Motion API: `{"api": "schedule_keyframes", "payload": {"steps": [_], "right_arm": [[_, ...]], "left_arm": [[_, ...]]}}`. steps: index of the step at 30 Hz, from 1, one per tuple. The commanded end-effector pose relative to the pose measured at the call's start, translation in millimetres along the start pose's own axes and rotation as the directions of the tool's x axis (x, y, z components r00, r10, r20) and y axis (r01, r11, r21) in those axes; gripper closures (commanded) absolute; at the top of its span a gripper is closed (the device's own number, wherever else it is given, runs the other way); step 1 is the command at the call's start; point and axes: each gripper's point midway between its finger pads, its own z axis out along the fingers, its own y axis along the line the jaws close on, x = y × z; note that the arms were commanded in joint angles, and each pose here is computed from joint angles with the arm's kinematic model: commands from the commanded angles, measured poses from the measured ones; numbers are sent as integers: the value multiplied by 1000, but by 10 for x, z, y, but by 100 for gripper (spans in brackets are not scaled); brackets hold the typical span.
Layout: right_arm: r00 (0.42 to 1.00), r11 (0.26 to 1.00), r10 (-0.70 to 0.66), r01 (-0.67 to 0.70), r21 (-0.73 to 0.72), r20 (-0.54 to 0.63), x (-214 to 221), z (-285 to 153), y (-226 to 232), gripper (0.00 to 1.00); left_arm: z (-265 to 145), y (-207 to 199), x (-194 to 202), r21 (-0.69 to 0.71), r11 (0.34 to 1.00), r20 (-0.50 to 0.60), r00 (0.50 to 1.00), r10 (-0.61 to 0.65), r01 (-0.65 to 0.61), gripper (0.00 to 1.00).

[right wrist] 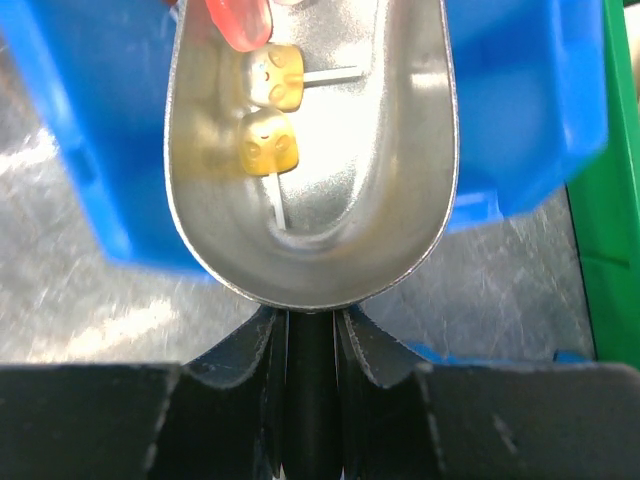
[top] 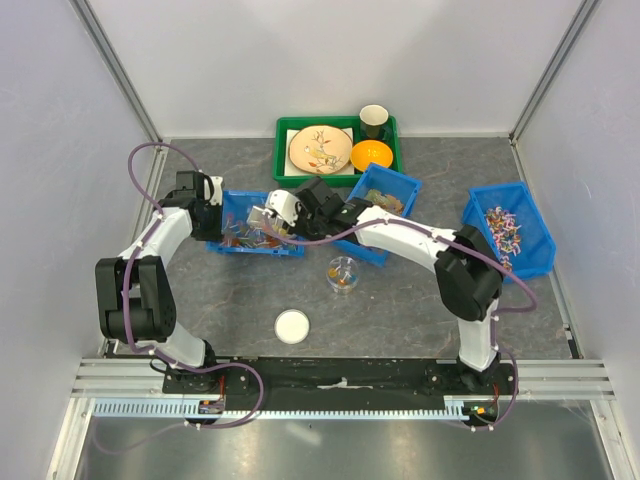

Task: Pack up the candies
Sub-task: Scoop the fake candies from the storage box, then place the fake candies in the packing bottle.

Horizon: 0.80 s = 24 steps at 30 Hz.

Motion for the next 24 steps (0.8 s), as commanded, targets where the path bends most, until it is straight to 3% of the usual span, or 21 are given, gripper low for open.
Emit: {"api": "schedule_keyframes", "payload": {"steps": [1, 11, 24], "right_arm": [[988, 1000, -11, 8, 24, 157, -355, -529, -154, 100], [989, 997, -15, 4, 72, 145, -87, -1066, -271, 100], [989, 990, -123, 128, 60, -80, 658, -1739, -102, 100]], "left_arm": [[-19, 10, -246, 8, 1000, 85, 996, -4, 3, 98], [-6, 9, -235, 9, 1000, 75, 997, -6, 5, 98], [10, 1, -231, 14, 1000, 71, 997, -8, 7, 99]]}}
